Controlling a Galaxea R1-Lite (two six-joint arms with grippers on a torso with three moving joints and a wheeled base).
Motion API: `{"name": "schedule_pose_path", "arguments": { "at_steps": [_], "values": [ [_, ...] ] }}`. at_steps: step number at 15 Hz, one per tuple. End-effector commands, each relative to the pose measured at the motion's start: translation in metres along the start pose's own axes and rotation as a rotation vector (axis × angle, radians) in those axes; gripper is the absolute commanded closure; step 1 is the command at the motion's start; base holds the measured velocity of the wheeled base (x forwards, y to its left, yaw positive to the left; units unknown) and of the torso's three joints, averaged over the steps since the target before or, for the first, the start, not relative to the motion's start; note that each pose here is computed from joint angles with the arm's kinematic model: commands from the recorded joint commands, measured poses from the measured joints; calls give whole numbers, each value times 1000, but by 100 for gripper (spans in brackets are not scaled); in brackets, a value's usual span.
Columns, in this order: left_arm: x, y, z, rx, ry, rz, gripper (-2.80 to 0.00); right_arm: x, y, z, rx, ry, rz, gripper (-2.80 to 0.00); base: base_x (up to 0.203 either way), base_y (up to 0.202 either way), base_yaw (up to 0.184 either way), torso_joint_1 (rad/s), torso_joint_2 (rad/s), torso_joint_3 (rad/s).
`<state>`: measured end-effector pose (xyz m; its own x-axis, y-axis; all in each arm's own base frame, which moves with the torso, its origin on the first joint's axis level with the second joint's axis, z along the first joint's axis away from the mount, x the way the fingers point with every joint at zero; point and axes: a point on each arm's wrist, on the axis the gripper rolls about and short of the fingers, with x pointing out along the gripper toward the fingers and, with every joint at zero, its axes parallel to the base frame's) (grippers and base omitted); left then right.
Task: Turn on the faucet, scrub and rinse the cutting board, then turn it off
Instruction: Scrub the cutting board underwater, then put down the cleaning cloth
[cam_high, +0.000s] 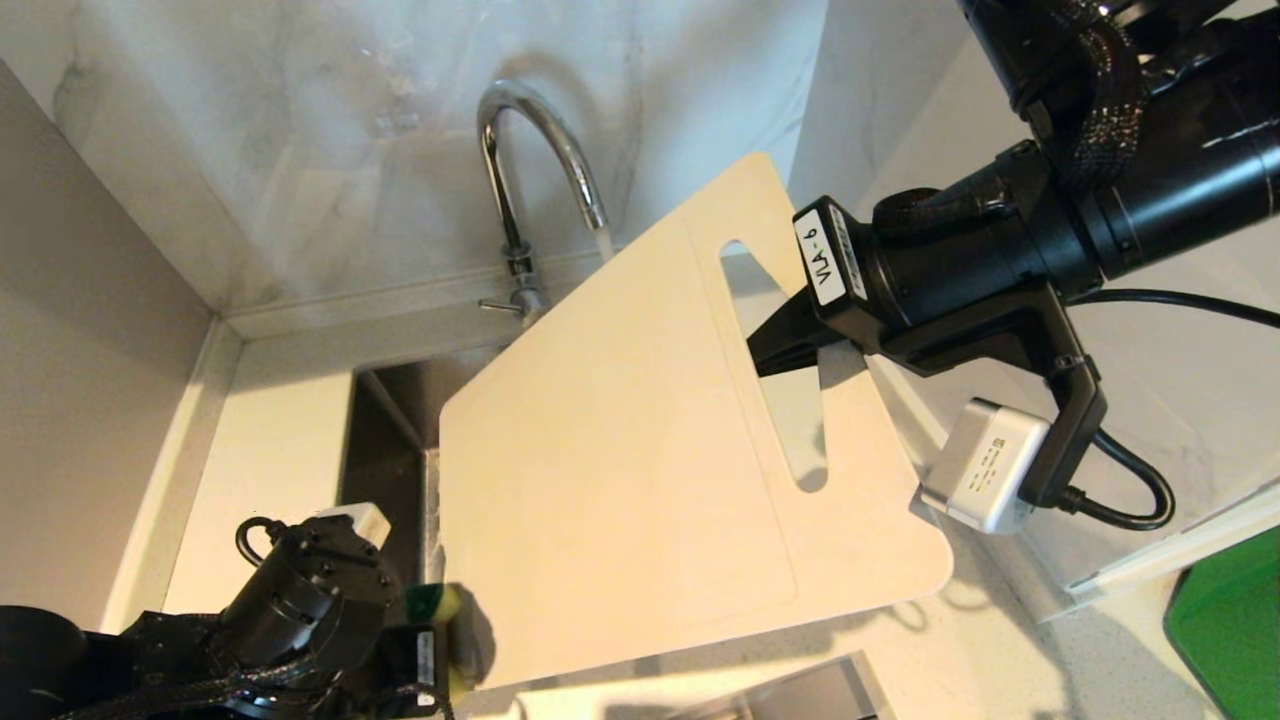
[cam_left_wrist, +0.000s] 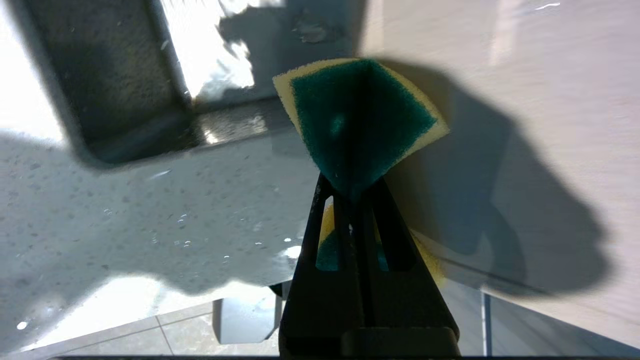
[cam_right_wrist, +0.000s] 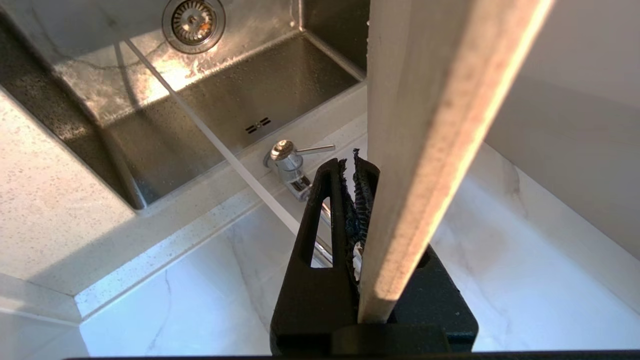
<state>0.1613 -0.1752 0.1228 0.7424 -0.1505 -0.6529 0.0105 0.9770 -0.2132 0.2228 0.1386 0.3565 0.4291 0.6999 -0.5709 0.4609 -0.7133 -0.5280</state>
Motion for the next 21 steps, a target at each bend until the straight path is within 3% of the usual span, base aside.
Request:
{"name": "schedule_pose_path", "arguments": {
  "at_steps": [1, 4, 9, 14, 16, 21],
  "values": [
    [4, 12, -6, -10, 6, 35, 0, -2, -1, 1, -16, -1, -2, 0, 0, 0, 0, 0, 0, 0],
    [6, 24, 5, -60, -10, 61, 0, -4, -1, 2, -16, -1, -2, 0, 0, 0, 0, 0, 0, 0],
    [1, 49, 35, -89, -85, 103, 0, -10, -3, 4, -21, 9, -6, 0, 0, 0, 0, 0, 0, 0],
    [-2, 93, 64, -130, -127, 171, 0, -13, -4, 5, -23, 14, -8, 0, 0, 0, 0, 0, 0, 0],
    [-6, 108, 73, -120, -144, 188, 0, -15, -5, 5, -25, 18, -10, 0, 0, 0, 0, 0, 0, 0],
    [-10, 112, 75, -114, -149, 182, 0, -30, -10, 10, -38, 48, -20, 0, 0, 0, 0, 0, 0, 0]
  ]
}}
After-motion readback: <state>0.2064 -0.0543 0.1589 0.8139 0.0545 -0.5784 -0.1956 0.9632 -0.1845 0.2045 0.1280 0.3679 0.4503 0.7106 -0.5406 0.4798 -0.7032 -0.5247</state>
